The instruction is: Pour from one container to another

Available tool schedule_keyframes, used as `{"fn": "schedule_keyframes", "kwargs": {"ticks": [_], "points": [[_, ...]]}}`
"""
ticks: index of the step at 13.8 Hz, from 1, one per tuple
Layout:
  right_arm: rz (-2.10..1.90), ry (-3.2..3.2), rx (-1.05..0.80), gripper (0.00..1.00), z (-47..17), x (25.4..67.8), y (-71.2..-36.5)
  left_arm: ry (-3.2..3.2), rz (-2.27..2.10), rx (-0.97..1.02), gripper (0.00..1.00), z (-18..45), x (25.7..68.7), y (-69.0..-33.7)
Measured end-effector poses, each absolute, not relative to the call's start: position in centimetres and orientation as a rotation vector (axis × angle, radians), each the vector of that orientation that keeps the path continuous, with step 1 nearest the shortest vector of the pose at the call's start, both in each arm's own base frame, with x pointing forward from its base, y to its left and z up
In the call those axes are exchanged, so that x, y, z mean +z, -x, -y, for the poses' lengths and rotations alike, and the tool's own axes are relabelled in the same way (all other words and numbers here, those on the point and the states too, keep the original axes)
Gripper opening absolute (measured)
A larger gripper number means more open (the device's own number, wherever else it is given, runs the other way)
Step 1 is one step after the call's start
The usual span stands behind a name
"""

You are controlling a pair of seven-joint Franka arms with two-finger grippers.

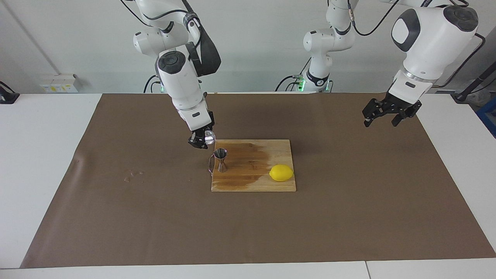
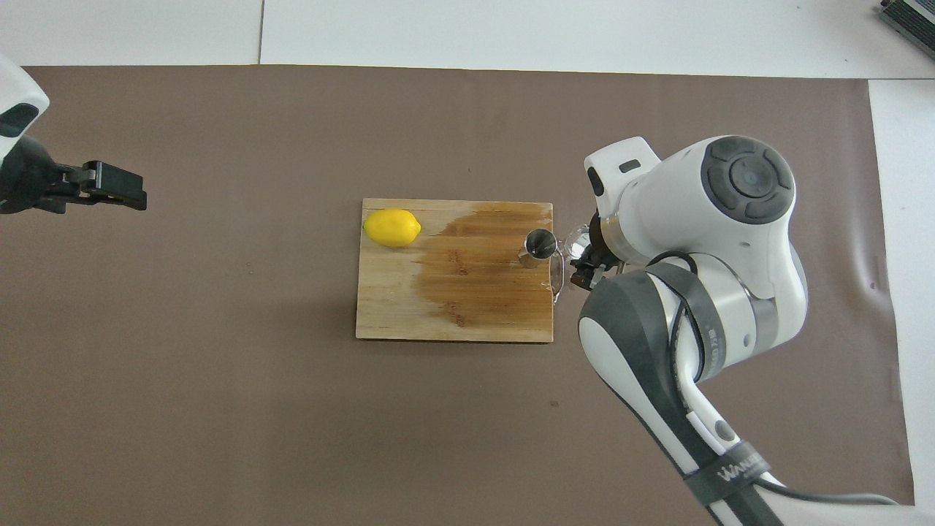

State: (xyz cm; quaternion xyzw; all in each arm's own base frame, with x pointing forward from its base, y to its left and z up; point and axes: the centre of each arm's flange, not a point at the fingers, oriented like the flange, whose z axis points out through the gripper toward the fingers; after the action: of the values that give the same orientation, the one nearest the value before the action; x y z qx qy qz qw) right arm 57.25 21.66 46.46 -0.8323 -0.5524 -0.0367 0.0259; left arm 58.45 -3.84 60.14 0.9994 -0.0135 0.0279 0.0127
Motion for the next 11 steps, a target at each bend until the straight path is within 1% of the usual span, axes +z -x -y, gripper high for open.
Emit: {"fn": "schedule_keyframes", "kwargs": {"ticks": [3, 6, 9, 11], "points": [[1.681, 2.599, -0.091, 0.48, -22.0, 47.1, -58.2, -3.116, 0.04, 0.094, 1.0, 3.7, 60.5, -58.2], [1.66, 2.63, -0.065, 0.48, -23.0, 46.7, -59.3, -3.117, 0.037, 0.089, 1.0, 3.6, 60.5, -58.2], [1.687, 2.657, 0.001, 0.48, -25.4, 46.6, -59.5, -3.14, 0.039, 0.091, 1.0, 3.4, 60.5, -58.2], [1.716, 2.663, 0.04, 0.48, -25.9, 46.2, -59.4, -3.143, 0.04, 0.09, 1.0, 3.3, 60.5, -58.2]]}}
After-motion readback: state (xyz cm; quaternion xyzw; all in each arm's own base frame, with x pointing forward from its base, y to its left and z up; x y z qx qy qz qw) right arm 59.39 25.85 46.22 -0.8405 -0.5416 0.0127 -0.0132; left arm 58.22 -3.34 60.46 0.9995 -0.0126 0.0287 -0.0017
